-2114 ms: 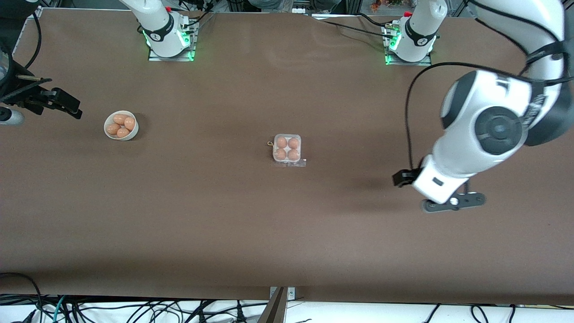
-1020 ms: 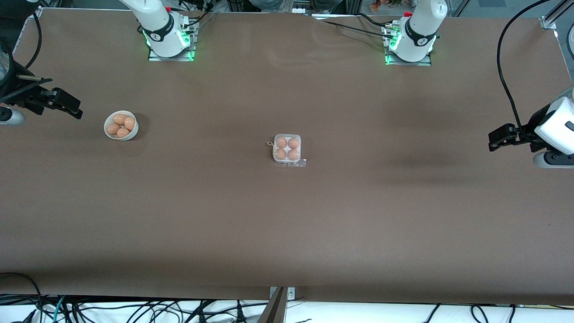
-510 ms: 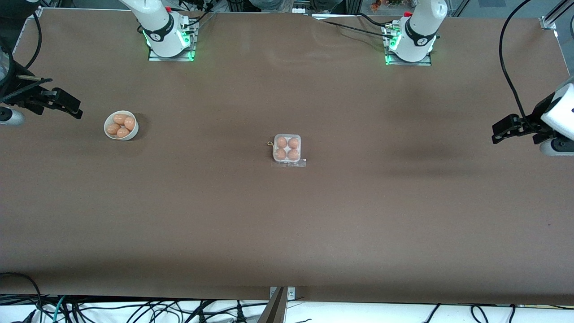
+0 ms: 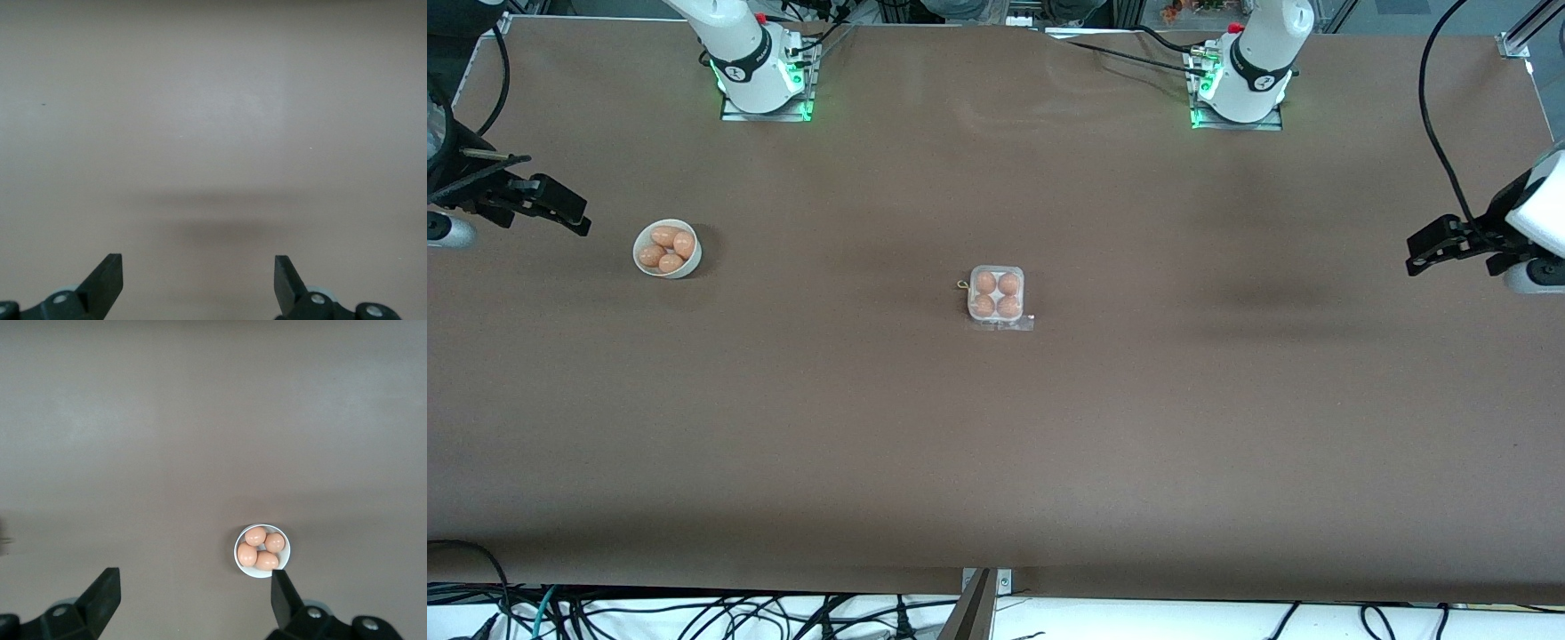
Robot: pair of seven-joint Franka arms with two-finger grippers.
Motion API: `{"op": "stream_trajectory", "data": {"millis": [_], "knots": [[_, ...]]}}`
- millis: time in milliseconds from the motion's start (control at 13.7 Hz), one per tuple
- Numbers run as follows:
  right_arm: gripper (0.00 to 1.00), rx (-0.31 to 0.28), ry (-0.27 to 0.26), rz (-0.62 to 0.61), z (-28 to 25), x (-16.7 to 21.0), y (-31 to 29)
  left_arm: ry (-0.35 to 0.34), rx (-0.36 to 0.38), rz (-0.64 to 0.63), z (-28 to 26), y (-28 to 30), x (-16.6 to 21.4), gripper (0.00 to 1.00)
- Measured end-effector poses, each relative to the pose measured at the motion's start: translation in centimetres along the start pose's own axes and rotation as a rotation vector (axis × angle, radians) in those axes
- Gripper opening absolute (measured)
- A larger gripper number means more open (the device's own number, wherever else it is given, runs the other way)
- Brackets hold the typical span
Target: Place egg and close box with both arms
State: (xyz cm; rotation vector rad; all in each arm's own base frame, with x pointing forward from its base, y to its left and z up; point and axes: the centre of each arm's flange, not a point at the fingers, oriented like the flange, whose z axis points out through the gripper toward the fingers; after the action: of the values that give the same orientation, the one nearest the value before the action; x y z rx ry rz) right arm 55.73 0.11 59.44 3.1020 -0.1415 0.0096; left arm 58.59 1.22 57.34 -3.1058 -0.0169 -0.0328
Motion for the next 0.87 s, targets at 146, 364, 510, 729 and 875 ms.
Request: {"op": "stream_trajectory", "data": {"millis": [146,364,510,729,875], "knots": [[1.0,0.0,0.0,0.0,0.0,0.0,-0.03,-0.002,-0.016,0.004,0.11,0.48,-0.06,1.0],[1.0,0.0,0.001,0.0,-0.02,0.0,-0.15,0.001,-0.017,0.003,-0.1,0.48,-0.16,1.0],[1.0,0.0,0.002,0.0,-0.02,0.0,-0.18,0.002,-0.017,0.003,-0.16,0.48,-0.19,1.0],[1.0,0.0,0.002,0.0,-0.02,0.0,-0.2,0.0,-0.017,0.005,-0.05,0.55,-0.21,1.0],[1.0,0.0,0.002,0.0,-0.03,0.0,-0.21,-0.002,-0.018,0.008,-0.03,0.73,-0.22,1.0]]}}
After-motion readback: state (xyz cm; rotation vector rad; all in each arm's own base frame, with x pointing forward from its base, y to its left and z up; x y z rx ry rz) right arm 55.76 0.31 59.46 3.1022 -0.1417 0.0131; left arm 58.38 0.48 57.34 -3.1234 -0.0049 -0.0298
